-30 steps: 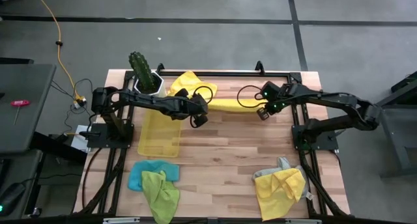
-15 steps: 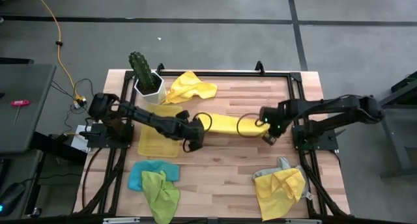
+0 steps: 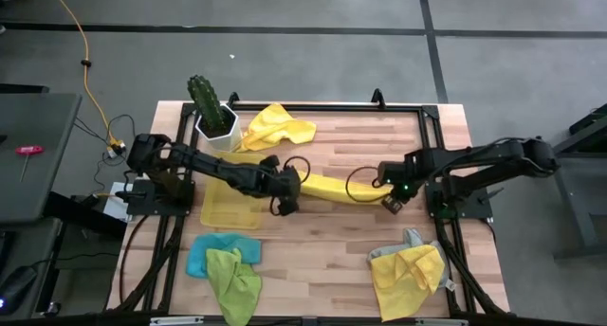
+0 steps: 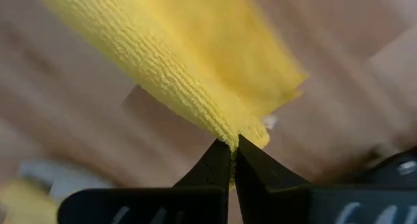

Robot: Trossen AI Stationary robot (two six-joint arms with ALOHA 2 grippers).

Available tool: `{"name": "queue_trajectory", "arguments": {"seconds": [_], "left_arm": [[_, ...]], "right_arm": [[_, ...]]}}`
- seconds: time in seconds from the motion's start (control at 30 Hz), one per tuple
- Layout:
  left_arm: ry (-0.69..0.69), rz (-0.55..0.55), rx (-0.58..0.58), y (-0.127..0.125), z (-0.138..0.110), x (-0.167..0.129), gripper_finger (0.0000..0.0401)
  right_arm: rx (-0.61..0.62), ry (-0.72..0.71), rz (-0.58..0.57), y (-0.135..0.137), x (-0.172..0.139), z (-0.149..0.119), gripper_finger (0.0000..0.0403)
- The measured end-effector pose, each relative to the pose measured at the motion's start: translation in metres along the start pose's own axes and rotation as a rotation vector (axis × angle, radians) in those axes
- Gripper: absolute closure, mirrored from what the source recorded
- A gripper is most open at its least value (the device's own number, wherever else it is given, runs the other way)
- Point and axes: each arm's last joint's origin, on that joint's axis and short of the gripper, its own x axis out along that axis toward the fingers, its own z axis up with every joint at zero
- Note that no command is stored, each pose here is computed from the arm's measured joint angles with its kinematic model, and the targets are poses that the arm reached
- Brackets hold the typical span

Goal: Fold microfiber towels
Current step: Fold the top right yellow microfiber towel

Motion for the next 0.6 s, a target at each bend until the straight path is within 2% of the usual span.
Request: {"name": "queue_trajectory", "arguments": {"seconds": [0.33,0.6], "left_arm": [[0.004,0.055,-0.085,0.032,0.01,0.016,0.0401],[0.027,0.051,-0.094,0.032,0.009,0.031,0.0401]], "right_arm": [[0.136,-0.105,-0.109,-0.017,-0.002,0.014,0.0403],[0.193,-0.154,-0.164,-0.019,-0.002,0.015,0.0403]]}}
